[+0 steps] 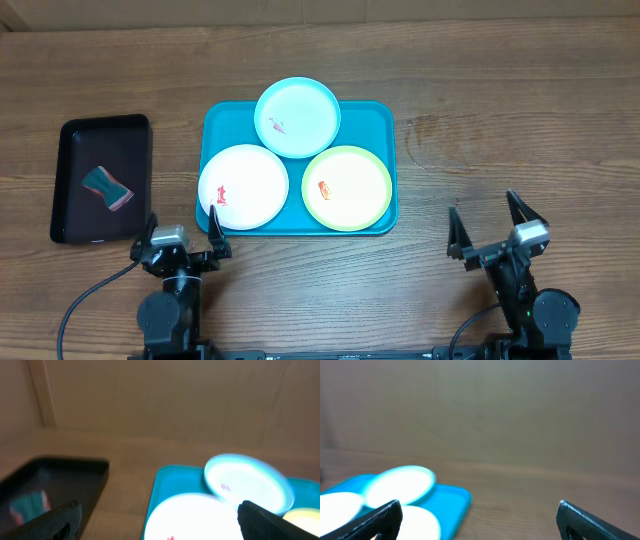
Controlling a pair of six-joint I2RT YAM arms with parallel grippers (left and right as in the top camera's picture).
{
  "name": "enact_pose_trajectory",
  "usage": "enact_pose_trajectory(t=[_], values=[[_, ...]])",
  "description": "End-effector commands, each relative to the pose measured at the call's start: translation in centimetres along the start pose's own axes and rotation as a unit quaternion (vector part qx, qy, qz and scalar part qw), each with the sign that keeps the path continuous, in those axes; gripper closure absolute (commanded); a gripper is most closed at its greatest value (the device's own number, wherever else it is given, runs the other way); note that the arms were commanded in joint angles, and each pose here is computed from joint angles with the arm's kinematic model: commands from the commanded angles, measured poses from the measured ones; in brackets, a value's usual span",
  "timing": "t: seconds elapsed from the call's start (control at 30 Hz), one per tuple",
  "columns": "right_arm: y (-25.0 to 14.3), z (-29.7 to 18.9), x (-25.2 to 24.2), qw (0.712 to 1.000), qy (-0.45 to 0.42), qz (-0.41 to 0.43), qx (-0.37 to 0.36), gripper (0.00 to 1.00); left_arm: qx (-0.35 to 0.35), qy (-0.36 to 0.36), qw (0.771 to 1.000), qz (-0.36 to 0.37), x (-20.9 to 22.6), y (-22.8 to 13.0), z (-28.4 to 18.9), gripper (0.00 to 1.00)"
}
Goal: Clean dirty plates on tray and stack at the side
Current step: 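Move left gripper to the sponge and right gripper to the light blue plate rim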
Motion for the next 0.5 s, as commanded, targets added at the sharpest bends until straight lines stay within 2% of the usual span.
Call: enact_pose_trajectory(t=[0.0, 0.17, 0.27, 0.4, 0.47], values=[[0.9, -0.4, 2.6, 0.992, 0.120, -0.022, -0.018, 0.00, -0.075, -0.028, 0.997, -0.018, -0.4, 2.5, -0.2, 0.00], [4.1, -1.1, 3.8, 0.981, 0.146, -0.067, -0.113, 0.00, -0.199, -0.023, 0.980, -0.011, 0.0, 6.6, -1.4, 0.00], [5.8, -1.7, 4.3, 0.971, 0.152, -0.089, -0.165, 0.00, -0.262, -0.006, 0.965, 0.018, 0.5, 9.1, -2.5, 0.00], [7.4, -1.8, 4.3, 0.973, 0.125, -0.083, -0.176, 0.00, -0.256, 0.021, 0.965, 0.044, 1.3, 11.7, -3.2, 0.00], [8.2, -1.2, 3.9, 0.983, 0.097, -0.064, -0.143, 0.00, -0.201, 0.051, 0.978, 0.037, 2.5, 13.3, -2.8, 0.00]])
Point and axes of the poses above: each gripper's point midway between its finger pads, its own z axis out along the fingers, its own x axis along the line the jaws close on, y = z × x, the point moved 7 cm from there along -z, back along the fingers, and after that the axes turned 14 degrees about z, right-handed, at the moved point
